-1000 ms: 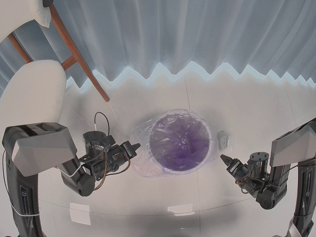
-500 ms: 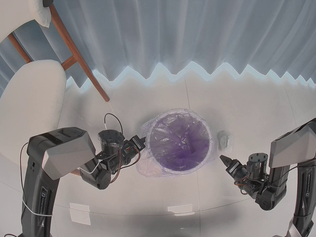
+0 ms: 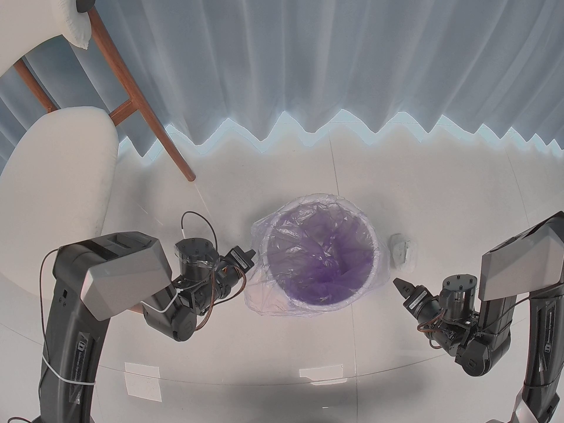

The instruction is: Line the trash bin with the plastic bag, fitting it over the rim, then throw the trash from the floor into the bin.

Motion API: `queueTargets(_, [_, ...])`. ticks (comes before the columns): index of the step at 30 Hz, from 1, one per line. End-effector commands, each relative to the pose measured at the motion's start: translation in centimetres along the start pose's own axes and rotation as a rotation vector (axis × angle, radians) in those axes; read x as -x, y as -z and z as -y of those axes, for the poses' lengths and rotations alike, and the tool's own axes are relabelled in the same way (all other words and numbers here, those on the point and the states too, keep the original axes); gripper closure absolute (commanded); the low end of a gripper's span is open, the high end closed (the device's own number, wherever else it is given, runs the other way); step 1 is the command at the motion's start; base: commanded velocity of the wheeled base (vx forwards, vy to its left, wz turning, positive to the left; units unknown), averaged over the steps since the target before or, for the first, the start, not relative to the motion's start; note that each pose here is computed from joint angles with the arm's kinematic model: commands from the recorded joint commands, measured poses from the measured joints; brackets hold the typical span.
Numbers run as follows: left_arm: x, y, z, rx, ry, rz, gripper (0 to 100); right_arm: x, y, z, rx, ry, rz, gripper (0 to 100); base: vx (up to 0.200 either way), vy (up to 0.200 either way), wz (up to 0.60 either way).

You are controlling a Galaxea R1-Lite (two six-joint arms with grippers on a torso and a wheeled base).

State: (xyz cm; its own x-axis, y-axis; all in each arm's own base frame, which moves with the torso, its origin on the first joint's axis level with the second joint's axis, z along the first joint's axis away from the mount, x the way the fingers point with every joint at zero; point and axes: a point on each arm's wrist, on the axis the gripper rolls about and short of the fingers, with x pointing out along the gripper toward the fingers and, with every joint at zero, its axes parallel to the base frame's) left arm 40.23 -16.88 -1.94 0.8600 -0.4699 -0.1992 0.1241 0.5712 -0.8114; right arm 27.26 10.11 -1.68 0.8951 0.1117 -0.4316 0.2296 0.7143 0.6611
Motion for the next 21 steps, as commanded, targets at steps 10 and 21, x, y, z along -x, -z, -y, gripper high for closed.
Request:
queueTargets(10, [16.5,-5.0,9.3,-0.025,0.128,0.09,100,4.9,-2.2,-0.7,-0.125,-0.016,0.058,0,0.0,0.0,0.0])
queueTargets(21, [25.0,-3.7,9.4,-0.408,0.103,0.088,100,9.4,-3.5,0.0,-0.095,-0.004,0.076,0,0.0,0.0,0.0])
